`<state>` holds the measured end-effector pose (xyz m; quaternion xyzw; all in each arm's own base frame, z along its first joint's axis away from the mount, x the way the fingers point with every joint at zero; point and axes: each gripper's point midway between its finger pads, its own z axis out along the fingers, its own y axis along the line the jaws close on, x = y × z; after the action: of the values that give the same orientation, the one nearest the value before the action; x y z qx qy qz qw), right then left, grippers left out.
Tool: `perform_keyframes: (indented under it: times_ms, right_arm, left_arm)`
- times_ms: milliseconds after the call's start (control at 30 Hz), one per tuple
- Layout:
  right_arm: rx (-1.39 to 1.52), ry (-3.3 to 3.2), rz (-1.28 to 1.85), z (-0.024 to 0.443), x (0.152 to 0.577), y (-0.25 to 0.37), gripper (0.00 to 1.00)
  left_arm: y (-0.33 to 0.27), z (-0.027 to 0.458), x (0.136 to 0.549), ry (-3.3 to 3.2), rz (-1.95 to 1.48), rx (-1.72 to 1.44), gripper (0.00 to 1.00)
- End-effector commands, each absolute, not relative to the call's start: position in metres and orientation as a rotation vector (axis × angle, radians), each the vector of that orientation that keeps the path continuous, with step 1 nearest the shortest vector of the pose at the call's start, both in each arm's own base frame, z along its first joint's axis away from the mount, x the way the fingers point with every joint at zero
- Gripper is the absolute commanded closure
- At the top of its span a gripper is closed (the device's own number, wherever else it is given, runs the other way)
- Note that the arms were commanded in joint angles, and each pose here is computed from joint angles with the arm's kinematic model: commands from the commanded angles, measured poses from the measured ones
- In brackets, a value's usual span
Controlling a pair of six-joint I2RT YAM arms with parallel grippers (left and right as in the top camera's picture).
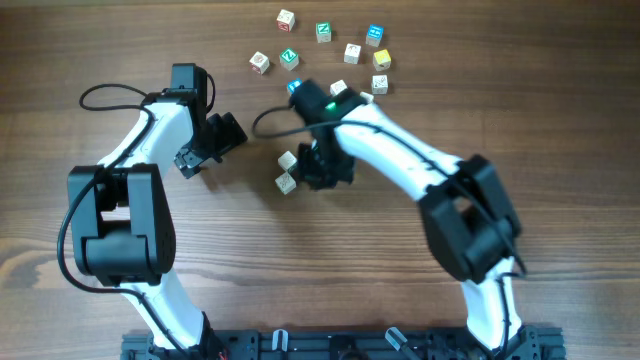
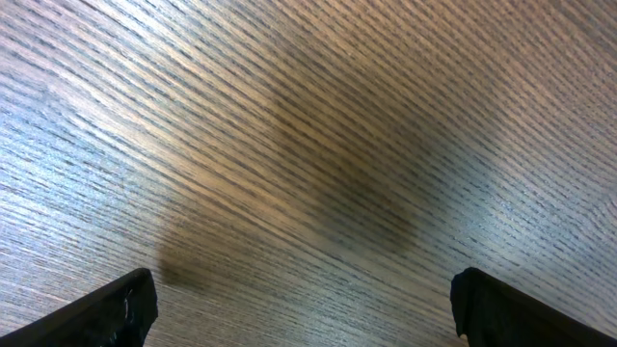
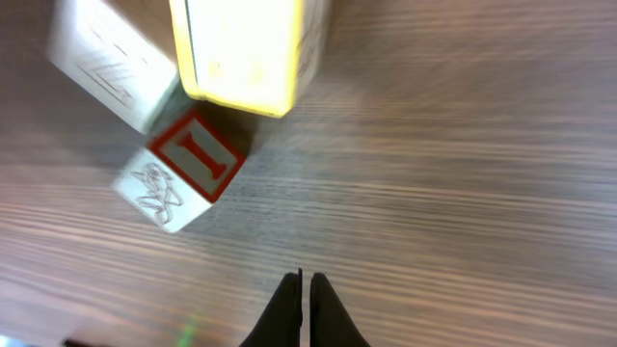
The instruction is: Form a circle
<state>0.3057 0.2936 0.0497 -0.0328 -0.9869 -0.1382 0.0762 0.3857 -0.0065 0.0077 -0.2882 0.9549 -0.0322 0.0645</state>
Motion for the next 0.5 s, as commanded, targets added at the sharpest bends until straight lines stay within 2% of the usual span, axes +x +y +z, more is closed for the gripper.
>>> perform_keyframes:
  times_ms: [0,100,167,233,267,333,367,467]
  right_arm:
    - [-0.076,-3.079,-0.524,0.105,0.337,0.270,0.96]
    - [-0.088,-3.172,-0.547,0.166,0.368,0.242,0.96]
    - [-0.176,-3.323,-0.445,0.200,0.397,0.210,0.96]
    - [-0.235,-3.431,-0.380,0.209,0.420,0.195,0.85]
    - [-0.258,-3.471,-0.325,0.207,0.430,0.190,0.65]
    - [-0.284,-3.518,-0.250,0.199,0.445,0.185,0.44]
    - [-0.288,-3.528,-0.241,0.195,0.451,0.186,0.40]
    - [-0.299,-3.546,-0.214,0.168,0.473,0.192,0.38]
  left_arm:
    - [-0.004,0.002,0.383,2.890,-0.077,-0.887,0.00]
    - [-0.004,0.002,0.383,2.890,-0.077,-0.887,0.00]
    - [-0.004,0.002,0.383,2.890,-0.077,-0.887,0.00]
    - [-0.004,0.002,0.383,2.890,-0.077,-0.887,0.00]
    - [-0.004,0.002,0.383,2.890,-0.077,-0.887,0.00]
    - [-0.004,0.002,0.383,2.890,-0.077,-0.887,0.00]
    - [-0.004,0.002,0.383,2.890,-0.077,-0.887,0.00]
    - [-0.004,0.002,0.383,2.890,-0.077,-0.887,0.00]
